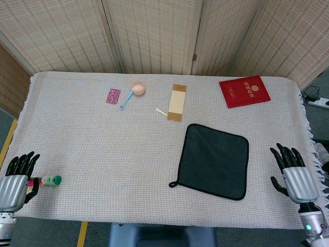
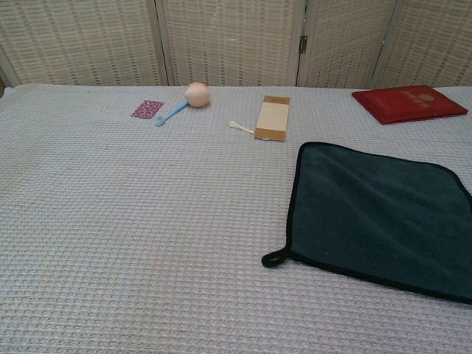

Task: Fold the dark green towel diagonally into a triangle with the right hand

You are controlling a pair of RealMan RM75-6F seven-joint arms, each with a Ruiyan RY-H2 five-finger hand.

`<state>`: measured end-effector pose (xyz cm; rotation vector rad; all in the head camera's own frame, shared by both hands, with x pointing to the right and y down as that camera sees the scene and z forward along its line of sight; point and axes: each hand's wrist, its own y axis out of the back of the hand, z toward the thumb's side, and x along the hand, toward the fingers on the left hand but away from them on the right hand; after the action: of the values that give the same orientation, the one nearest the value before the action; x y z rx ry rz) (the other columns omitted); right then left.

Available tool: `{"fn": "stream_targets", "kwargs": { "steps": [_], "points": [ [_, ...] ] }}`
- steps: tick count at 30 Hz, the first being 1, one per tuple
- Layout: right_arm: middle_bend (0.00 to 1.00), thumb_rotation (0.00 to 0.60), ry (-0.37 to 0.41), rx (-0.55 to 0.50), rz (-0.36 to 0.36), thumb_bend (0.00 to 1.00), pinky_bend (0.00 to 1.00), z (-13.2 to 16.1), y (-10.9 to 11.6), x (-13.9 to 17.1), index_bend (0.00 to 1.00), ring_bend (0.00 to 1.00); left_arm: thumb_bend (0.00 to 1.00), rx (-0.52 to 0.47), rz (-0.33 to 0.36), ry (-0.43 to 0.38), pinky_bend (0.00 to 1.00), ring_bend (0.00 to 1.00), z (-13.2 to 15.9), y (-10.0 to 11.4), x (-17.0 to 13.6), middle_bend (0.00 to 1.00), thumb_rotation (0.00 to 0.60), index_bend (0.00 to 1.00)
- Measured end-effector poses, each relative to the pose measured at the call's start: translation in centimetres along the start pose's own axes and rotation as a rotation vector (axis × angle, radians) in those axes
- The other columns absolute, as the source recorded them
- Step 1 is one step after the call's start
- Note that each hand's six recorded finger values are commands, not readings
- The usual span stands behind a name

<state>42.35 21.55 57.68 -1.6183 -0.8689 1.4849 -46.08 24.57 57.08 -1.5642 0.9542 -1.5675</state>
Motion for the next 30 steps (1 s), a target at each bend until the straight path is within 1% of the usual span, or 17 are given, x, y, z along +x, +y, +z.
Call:
{"fn": "stream_targets", "kwargs": {
  "steps": [10, 16, 18, 23, 24, 26, 30],
  "points": [
    [0.0, 0.6, -0.002, -0.001, -0.005, 0.42, 0.0, -0.2, 0.1, -0.1, 0.0, 0.0, 0.69, -0.001, 0.002, -0.002, 0.0, 0.0, 0.1, 0.0, 0.0, 0.06, 0.6, 0.07],
    [0.0, 0.6, 0.025, -0.013, 0.0, 0.42, 0.0, -0.1, -0.3, -1.3, 0.0, 0.0, 0.69, -0.014, 0.007, -0.007, 0.0, 0.0, 0.2, 0.2, 0.0, 0.06, 0.6, 0.07],
    [0.0, 0.6, 0.058, -0.018, 0.012, 0.42, 0.0, 0.4, -0.4, -2.4, 0.04, 0.0, 0.69, -0.018, 0.008, -0.009, 0.0, 0.0, 0.2, 0.3, 0.1, 0.06, 0.6, 0.07],
    [0.0, 0.6, 0.15, -0.001, 0.02, 0.42, 0.0, 2.4, 0.6, -6.5, 0.29, 0.0, 0.69, -0.032, -0.003, -0.014, 0.0, 0.0, 0.1, 0.3, 0.2, 0.06, 0.6, 0.06],
    [0.0, 0.6, 0.162, 0.005, 0.025, 0.42, 0.0, 2.8, 0.7, -7.3, 0.31, 0.0, 0.69, -0.034, -0.005, -0.014, 0.0, 0.0, 0.1, 0.3, 0.2, 0.06, 0.6, 0.06],
    [0.0, 0.6, 0.177, 0.014, 0.048, 0.42, 0.0, 3.6, 0.9, -9.0, 0.32, 0.0, 0.69, -0.04, -0.007, -0.016, 0.0, 0.0, 0.1, 0.4, 0.1, 0.06, 0.6, 0.06],
    [0.0, 0.6, 0.154, 0.019, 0.132, 0.42, 0.0, 4.2, 0.2, -11.8, 0.33, 0.01, 0.69, -0.054, -0.002, -0.018, 0.0, 0.0, 0.1, 0.6, 0.0, 0.06, 0.6, 0.06]
  ]
}}
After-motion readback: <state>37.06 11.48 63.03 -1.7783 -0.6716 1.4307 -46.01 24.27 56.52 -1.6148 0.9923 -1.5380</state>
